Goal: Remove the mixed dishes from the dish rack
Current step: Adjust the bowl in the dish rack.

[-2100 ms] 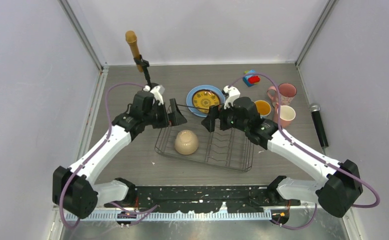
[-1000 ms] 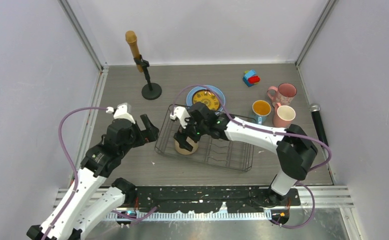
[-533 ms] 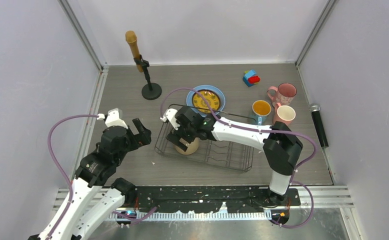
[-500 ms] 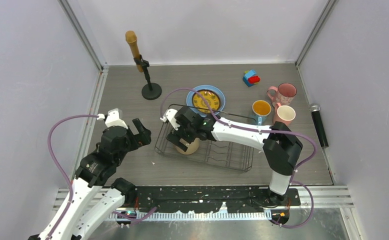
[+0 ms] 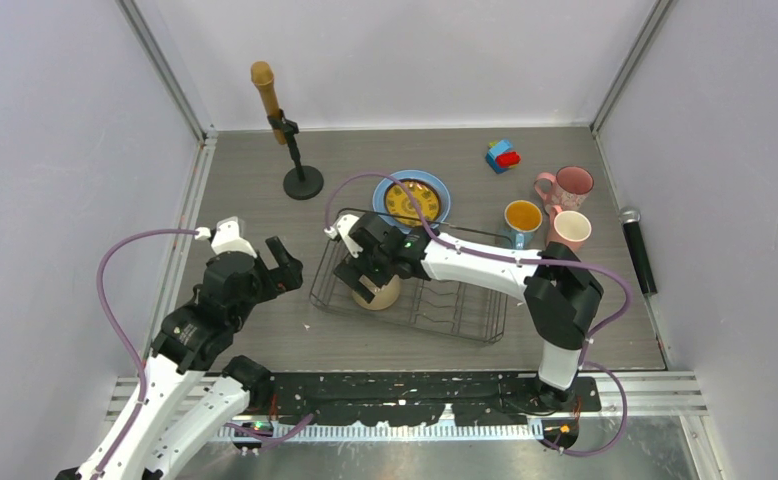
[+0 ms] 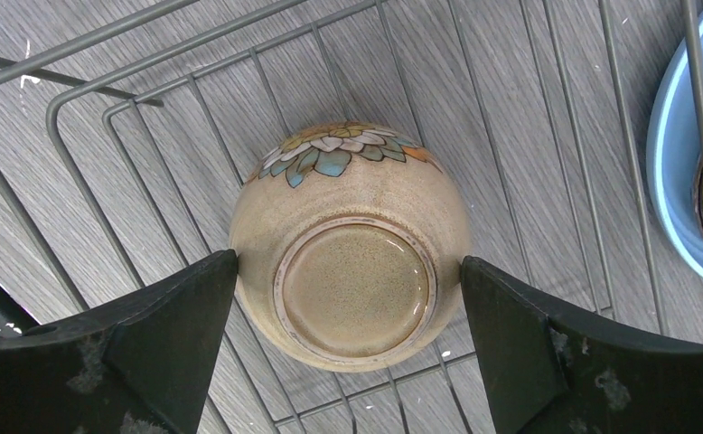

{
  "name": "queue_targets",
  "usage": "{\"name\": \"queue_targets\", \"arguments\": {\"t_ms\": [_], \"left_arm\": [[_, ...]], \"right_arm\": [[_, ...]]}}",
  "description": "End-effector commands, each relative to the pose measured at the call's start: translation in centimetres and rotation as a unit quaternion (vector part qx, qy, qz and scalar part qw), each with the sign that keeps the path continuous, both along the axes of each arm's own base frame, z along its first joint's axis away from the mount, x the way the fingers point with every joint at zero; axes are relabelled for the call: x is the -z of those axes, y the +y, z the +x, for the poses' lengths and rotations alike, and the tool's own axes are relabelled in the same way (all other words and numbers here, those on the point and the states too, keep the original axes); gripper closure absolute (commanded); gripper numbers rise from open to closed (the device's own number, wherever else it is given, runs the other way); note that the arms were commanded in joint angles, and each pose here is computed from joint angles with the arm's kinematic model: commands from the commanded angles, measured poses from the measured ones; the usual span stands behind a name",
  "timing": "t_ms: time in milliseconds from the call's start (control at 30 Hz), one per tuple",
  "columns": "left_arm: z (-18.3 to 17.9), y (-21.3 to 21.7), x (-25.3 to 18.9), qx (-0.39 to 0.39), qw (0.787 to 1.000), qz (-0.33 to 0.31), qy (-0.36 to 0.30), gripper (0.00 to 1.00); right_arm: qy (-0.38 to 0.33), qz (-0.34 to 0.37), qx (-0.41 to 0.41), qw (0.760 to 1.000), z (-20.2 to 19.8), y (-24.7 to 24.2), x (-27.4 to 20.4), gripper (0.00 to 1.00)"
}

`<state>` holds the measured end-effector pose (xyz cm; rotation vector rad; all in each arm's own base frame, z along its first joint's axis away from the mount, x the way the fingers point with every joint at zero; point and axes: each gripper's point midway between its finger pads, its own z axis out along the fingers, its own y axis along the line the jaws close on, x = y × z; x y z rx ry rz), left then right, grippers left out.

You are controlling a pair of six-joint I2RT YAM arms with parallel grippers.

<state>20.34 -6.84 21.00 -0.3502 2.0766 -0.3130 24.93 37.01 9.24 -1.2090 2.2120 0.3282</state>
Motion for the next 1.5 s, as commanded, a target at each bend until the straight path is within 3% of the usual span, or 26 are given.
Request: {"name": "queue_targets", "arguments": {"t_ms": [0,500,1033,1267,1467], "left_arm": [[0.6,-0.1,-0.5,-0.007,1.000,-0.007,-0.014,0.00],[1.0,-0.3,-0.1,-0.006,1.000,-0.003,-0.011,0.00],[1.4,-1.0,0.1,0.006,1.000,-0.011,-0.010,0.00],[1.4,-2.1,0.2,0.028,0.999,-0.022,-0.006,0.00],[1.6,-5.7,-0.5,0.109,0.992,-0.066,-0.007,0.00]], "right_arm": [[0.036,-0.021,0.037,0.998,-0.7,-0.8,1.5,0.00],[0.057,-0.077,0.072,0.993,-1.1,-2.7,3.6,0.03],[-0.003,0.071,0.081,0.994,1.3,0.2,-3.7,0.29],[-0.004,0.090,0.087,0.992,1.5,-0.2,-4.6,0.30],[0.014,0.091,0.104,0.990,1.4,-1.3,-3.9,0.26]]}}
